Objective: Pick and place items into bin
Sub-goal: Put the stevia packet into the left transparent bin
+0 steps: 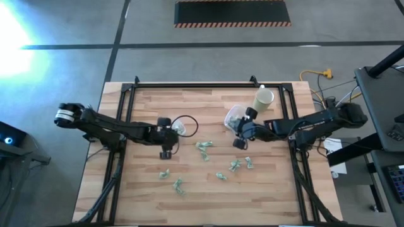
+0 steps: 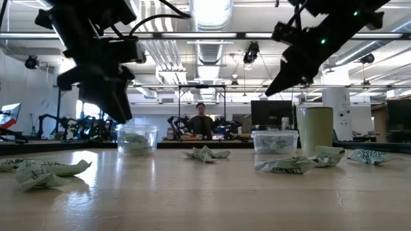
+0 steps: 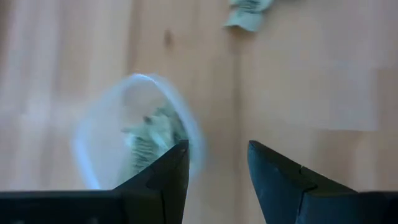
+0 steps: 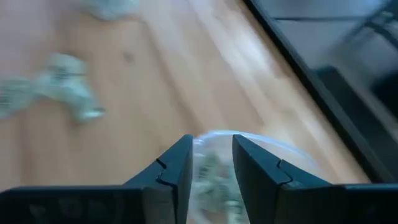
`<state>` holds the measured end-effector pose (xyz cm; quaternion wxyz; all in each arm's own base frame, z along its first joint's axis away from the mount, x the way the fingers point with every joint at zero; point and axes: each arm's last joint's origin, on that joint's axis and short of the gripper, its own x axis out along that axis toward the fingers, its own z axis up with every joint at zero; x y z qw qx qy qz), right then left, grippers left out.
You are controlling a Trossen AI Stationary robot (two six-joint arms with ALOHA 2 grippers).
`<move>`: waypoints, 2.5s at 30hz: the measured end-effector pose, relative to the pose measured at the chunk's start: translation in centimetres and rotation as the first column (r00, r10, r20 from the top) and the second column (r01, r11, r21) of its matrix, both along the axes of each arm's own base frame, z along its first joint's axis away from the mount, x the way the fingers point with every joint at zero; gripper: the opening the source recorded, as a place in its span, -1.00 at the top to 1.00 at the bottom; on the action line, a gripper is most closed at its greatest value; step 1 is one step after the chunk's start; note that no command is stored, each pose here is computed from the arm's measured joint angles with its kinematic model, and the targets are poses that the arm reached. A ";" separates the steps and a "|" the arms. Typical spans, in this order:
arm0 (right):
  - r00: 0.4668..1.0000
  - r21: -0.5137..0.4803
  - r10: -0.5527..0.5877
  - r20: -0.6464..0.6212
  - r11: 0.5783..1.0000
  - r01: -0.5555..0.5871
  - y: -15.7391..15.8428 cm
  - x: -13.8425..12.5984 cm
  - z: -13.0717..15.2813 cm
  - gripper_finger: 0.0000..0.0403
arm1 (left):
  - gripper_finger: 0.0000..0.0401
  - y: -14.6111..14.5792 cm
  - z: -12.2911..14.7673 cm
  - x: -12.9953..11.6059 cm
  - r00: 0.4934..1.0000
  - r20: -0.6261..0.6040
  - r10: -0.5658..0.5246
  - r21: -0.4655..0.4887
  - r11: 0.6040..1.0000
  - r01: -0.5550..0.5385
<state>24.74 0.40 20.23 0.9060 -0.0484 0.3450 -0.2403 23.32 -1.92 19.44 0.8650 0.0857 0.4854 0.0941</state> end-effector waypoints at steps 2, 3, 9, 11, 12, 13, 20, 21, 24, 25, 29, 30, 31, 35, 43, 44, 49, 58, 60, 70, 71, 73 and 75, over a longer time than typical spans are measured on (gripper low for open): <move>0.999 0.015 0.039 0.013 0.999 -0.039 0.5 -0.2 0.3 0.52 | 0.27 -0.1 0.2 -0.3 1.000 0.005 0.009 -0.067 0.998 -0.008; 0.999 0.016 0.049 0.016 0.999 -0.050 0.7 -0.2 0.4 0.53 | 0.27 -0.2 0.3 -0.4 1.000 0.002 0.017 -0.102 0.995 -0.016; 0.996 0.004 0.094 0.003 0.996 -0.094 1.5 -0.2 0.3 0.56 | 0.27 -1.3 0.6 -1.6 0.997 -0.036 0.065 -0.207 0.976 -0.071; 0.996 0.005 0.093 -0.003 0.996 -0.093 1.5 -0.2 0.2 0.57 | 0.27 -1.8 0.6 -1.7 0.997 -0.037 0.065 -0.226 0.972 -0.071; 0.996 0.007 0.091 -0.001 0.996 -0.091 1.5 -0.2 0.2 0.57 | 0.27 -2.2 0.7 -1.8 0.997 -0.035 0.064 -0.234 0.970 -0.071; 0.996 0.007 0.090 0.002 0.996 -0.090 1.5 -0.2 0.2 0.58 | 0.27 -2.6 0.6 -1.8 0.997 -0.036 0.061 -0.242 0.968 -0.068; 0.996 0.019 0.089 0.008 0.996 -0.089 1.6 -0.2 0.2 0.59 | 0.27 -6.2 0.0 -2.5 0.999 -0.051 0.019 -0.301 0.953 -0.034; 0.996 0.025 0.092 0.009 0.995 -0.092 1.6 -0.2 0.2 0.59 | 0.27 -6.8 -0.1 -2.6 0.999 -0.051 0.013 -0.304 0.952 -0.028; 0.994 0.040 0.105 0.010 0.994 -0.105 1.7 -0.2 0.2 0.58 | 0.27 -8.5 -0.5 -2.8 0.999 -0.028 -0.016 -0.298 0.955 0.007; 0.994 0.042 0.104 0.011 0.994 -0.105 1.7 -0.2 0.2 0.57 | 0.27 -9.0 -0.7 -2.8 0.999 -0.021 -0.029 -0.293 0.956 0.022; 0.995 0.049 0.098 0.015 0.994 -0.099 1.7 -0.2 0.2 0.58 | 0.27 -10.6 -1.5 -2.8 0.997 -0.035 -0.063 -0.270 0.961 0.051; 0.995 0.053 0.096 0.017 0.994 -0.097 1.7 -0.2 0.2 0.59 | 0.27 -10.8 -1.7 -2.8 0.997 -0.036 -0.062 -0.263 0.963 0.051; 0.995 0.061 0.097 0.020 0.993 -0.099 1.7 -0.2 0.2 0.59 | 0.27 -11.1 -2.0 -2.7 0.997 -0.046 -0.056 -0.260 0.965 0.043; 0.994 0.076 0.107 0.023 0.991 -0.109 1.8 -0.1 0.2 0.62 | 0.28 -11.6 -3.4 -2.7 0.994 -0.101 -0.047 -0.241 0.970 0.021; 0.993 0.087 0.118 0.027 0.989 -0.120 2.3 -0.2 0.1 0.63 | 0.28 -11.9 -4.5 -2.3 0.987 -0.152 -0.049 -0.236 0.972 0.012; 0.992 0.087 0.119 0.027 0.989 -0.121 2.3 -0.2 0.1 0.63 | 0.28 -12.0 -4.5 -2.3 0.987 -0.152 -0.050 -0.237 0.971 0.012; 0.992 0.089 0.120 0.028 0.989 -0.122 2.4 -0.2 0.1 0.62 | 0.28 -12.1 -4.4 -2.2 0.988 -0.144 -0.059 -0.263 0.965 0.019; 0.993 0.090 0.116 0.027 0.989 -0.118 2.4 -0.3 0.0 0.66 | 0.28 -12.2 -4.7 -2.1 0.985 -0.164 -0.051 -0.289 0.957 0.001; 0.993 0.090 0.116 0.027 0.989 -0.118 2.4 -0.3 0.0 0.65 | 0.28 -12.3 -4.9 -2.1 0.984 -0.169 -0.052 -0.291 0.957 0.001; 0.993 0.089 0.116 0.025 0.989 -0.117 2.4 -0.3 0.0 0.66 | 0.59 -12.5 -5.0 -2.0 0.982 -0.175 -0.068 -0.315 0.949 0.009; 0.993 0.089 0.116 0.024 0.989 -0.117 2.4 -0.3 0.0 0.66 | 0.66 -12.5 -5.0 -2.0 0.982 -0.175 -0.073 -0.316 0.949 0.014; 0.993 0.089 0.116 0.025 0.989 -0.117 2.4 -0.3 0.0 0.65 | 0.81 -12.6 -5.0 -2.0 0.981 -0.172 -0.094 -0.318 0.948 0.035; 0.993 0.089 0.116 0.025 0.989 -0.117 2.4 -0.3 0.0 0.64 | 0.94 -12.6 -5.0 -1.9 0.980 -0.171 -0.105 -0.316 0.948 0.046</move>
